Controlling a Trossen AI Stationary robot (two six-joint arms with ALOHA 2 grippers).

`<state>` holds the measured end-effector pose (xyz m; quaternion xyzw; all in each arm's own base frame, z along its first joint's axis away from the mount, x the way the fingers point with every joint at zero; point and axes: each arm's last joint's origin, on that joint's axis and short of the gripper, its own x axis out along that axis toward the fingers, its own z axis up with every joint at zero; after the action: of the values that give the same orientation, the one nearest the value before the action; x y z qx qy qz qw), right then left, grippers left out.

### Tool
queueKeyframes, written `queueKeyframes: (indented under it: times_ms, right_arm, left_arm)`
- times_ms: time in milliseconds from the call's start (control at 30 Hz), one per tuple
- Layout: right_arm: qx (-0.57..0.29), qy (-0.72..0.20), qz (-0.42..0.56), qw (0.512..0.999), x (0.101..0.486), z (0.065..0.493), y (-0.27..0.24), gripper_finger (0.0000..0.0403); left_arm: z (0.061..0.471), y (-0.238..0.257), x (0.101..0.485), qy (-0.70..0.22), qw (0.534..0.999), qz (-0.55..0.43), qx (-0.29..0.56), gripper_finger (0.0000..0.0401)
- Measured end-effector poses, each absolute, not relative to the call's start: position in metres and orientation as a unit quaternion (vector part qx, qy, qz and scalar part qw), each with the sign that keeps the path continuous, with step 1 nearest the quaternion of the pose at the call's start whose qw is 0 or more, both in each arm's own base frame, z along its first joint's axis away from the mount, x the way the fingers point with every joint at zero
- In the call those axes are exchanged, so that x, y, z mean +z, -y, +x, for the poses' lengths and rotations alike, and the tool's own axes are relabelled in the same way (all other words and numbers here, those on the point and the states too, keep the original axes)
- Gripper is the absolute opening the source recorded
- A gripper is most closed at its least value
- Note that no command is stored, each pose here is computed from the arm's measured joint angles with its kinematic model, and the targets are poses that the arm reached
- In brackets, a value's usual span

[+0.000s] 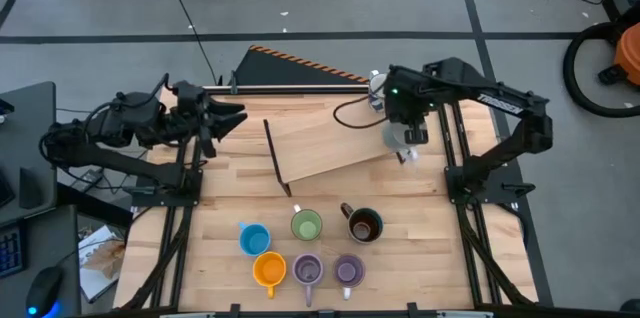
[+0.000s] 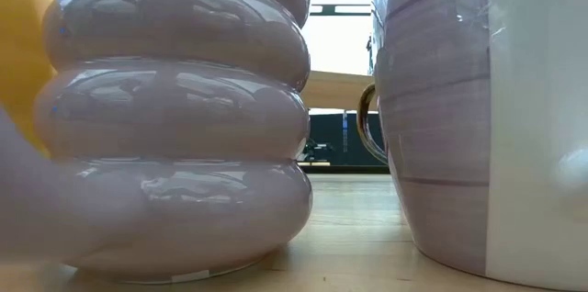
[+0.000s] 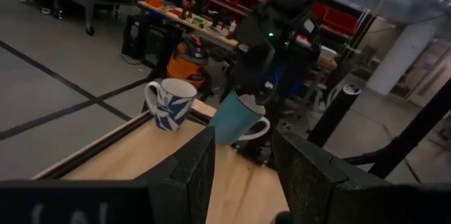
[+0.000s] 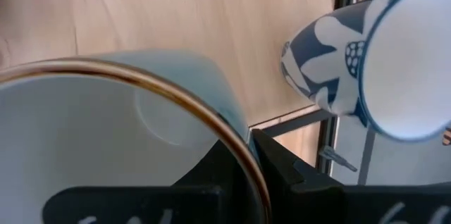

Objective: Place coffee mugs
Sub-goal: Put the light blue mug on the shelf

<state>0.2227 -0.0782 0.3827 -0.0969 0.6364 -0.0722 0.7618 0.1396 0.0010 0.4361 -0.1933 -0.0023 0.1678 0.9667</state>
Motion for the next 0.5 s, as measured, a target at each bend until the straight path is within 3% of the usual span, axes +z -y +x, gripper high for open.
queueKeyframes:
  times_ms: [500]
  right_arm:
    - [-0.066, -0.655, -0.099, 0.746, 0.368, 0.231, 0.115, 0.0046]
  left_arm:
    - [0.142, -0.001, 0.434, -0.01, 0.967, -0.189, 0.17, 0.0151]
